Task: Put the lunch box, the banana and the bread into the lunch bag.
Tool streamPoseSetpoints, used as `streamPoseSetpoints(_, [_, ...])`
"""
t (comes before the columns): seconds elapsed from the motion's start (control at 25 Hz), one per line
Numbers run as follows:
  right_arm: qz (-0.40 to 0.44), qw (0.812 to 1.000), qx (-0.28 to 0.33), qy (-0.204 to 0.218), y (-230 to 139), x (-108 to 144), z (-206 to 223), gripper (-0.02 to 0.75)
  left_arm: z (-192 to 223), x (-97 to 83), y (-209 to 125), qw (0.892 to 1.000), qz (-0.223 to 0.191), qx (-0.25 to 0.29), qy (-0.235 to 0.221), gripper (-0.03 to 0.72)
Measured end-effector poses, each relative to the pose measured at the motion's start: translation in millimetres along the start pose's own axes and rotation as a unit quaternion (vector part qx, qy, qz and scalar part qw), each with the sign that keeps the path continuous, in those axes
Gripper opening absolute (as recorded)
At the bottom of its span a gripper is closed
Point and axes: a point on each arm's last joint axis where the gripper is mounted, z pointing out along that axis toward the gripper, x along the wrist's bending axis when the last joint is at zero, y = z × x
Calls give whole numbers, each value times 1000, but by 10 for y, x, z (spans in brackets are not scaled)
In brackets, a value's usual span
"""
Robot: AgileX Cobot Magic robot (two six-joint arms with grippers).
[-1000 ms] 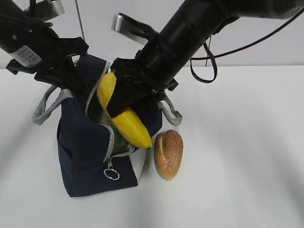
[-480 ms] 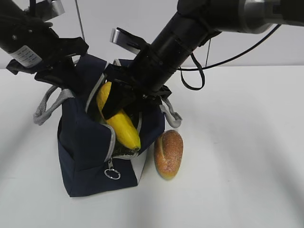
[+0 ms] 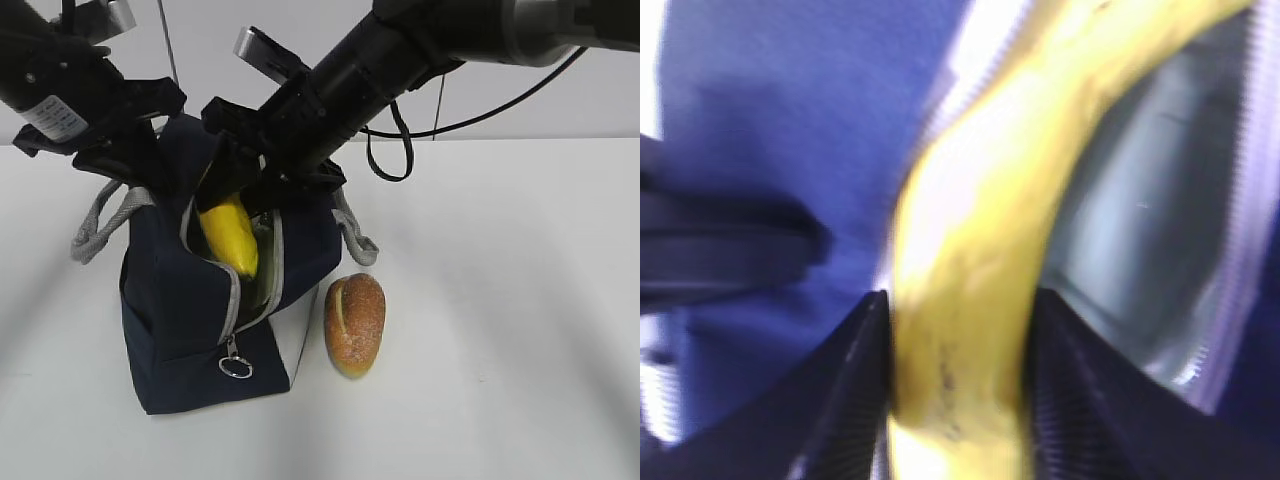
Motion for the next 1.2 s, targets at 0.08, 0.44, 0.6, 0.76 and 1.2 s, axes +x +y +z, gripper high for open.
streamPoseSetpoints(0.08, [1, 1000, -3, 11, 6, 10, 12, 418, -5, -2, -1, 1000, 0, 0, 0, -1])
streamPoseSetpoints(0.44, [-20, 999, 17, 24, 16, 89, -48, 629, -5, -2, -4, 1000, 0, 1, 0, -1])
streamPoseSetpoints(0.6, [-43, 999, 29, 0, 60, 148, -158, 563, -5, -3, -4, 1000, 0, 1, -1, -1])
streamPoseSetpoints(0.76, [-49, 995, 38, -77, 38, 117, -297, 538, -5, -3, -4, 1000, 0, 1, -1, -1])
streamPoseSetpoints(1.2, [-81, 978, 8, -191, -366, 457, -1057, 531, -5, -1, -4, 1000, 1, 1, 0, -1])
